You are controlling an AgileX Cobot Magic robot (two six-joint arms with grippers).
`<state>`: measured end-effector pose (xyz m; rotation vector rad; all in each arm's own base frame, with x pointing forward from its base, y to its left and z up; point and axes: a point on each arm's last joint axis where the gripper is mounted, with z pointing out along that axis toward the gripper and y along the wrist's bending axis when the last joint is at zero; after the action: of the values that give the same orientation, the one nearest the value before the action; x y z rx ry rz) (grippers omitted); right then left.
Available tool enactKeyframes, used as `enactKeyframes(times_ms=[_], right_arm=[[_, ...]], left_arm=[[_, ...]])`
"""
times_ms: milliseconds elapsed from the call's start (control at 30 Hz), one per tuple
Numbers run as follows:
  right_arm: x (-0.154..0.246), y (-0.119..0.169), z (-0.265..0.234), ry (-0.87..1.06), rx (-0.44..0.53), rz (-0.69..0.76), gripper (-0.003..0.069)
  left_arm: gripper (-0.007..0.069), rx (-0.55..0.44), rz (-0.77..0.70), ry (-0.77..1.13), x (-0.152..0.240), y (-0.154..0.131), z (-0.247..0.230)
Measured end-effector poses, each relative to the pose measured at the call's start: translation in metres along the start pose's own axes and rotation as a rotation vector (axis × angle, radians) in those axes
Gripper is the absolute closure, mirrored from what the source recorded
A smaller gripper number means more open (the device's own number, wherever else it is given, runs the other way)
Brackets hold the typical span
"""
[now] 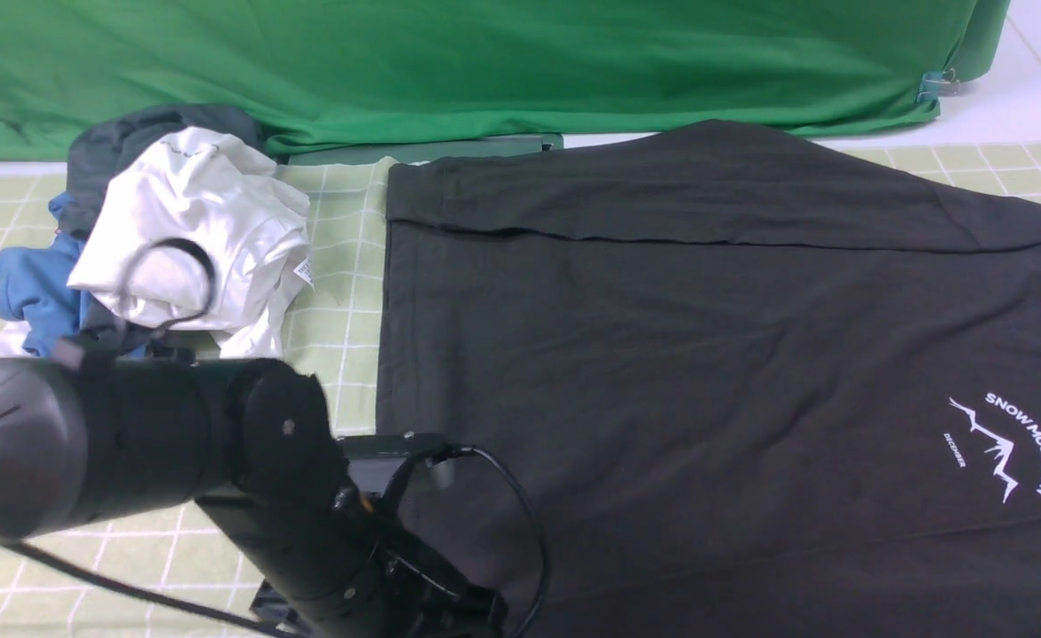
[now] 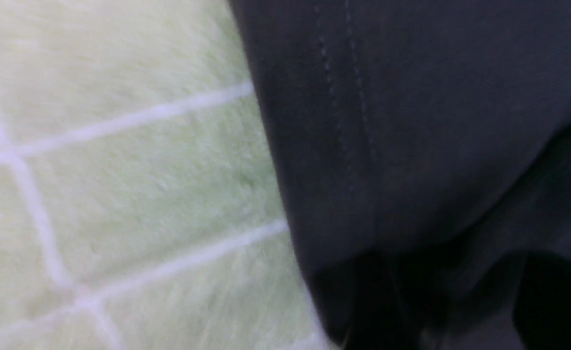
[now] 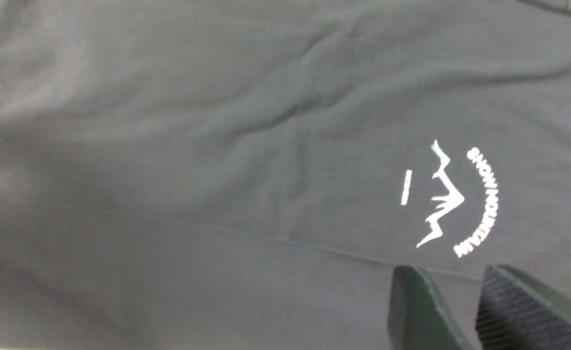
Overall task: Fold a long-sleeved shirt over a green coffee tablecloth.
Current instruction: 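Grasp the left edge of the dark T-shirt lying flat on the table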
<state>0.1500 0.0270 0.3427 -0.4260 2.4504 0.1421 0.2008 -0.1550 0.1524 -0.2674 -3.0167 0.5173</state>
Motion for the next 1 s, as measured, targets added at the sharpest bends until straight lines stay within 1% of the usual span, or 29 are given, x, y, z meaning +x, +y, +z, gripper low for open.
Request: enactKeyframes(times_ms=[167, 300, 367, 400, 567, 633, 700, 733, 767, 833, 1000], right_arm=[[0.001, 0.000, 0.001, -0.001, -0.001, 0.002, 0.0461], [0.001, 0.000, 0.002, -0.002, 0.000, 0.002, 0.0461], [0.001, 0.000, 0.002, -0.002, 0.001, 0.002, 0.0461], [0.001, 0.000, 0.002, -0.002, 0.000, 0.002, 0.0461], [0.001, 0.000, 0.002, -0.003, -0.001, 0.003, 0.0461], [0.001, 0.000, 0.002, -0.003, -0.001, 0.003, 0.0461], [0.001, 0.000, 0.002, -0.003, -0.001, 0.003, 0.0461], [0.001, 0.000, 0.002, -0.003, -0.001, 0.003, 0.0461], [0.001, 0.000, 0.002, -0.003, -0.001, 0.003, 0.0461], [0.001, 0.000, 0.002, -0.004, -0.001, 0.003, 0.0461], [0.000, 0.000, 0.002, -0.009, 0.001, 0.003, 0.0461]], left_arm=[[0.0215, 0.057, 0.019, 0.004, -0.006, -0.007, 0.002], [0.0242, 0.073, 0.028, -0.011, -0.012, -0.014, -0.001], [0.0278, 0.083, 0.040, -0.020, -0.016, -0.018, -0.006], [0.0281, 0.083, 0.042, -0.020, -0.016, -0.018, -0.006], [0.0386, 0.071, 0.062, -0.007, -0.016, -0.018, -0.007], [0.0466, 0.057, 0.072, -0.004, -0.016, -0.017, -0.007], [0.0518, 0.051, 0.078, -0.002, -0.016, -0.016, -0.007], [0.0531, 0.049, 0.080, 0.000, -0.016, -0.016, -0.007], [0.0582, 0.040, 0.089, 0.007, -0.015, -0.015, -0.007], [0.0603, 0.034, 0.096, 0.019, -0.014, -0.015, -0.007], [0.0609, 0.034, 0.105, 0.046, -0.012, -0.016, -0.010]])
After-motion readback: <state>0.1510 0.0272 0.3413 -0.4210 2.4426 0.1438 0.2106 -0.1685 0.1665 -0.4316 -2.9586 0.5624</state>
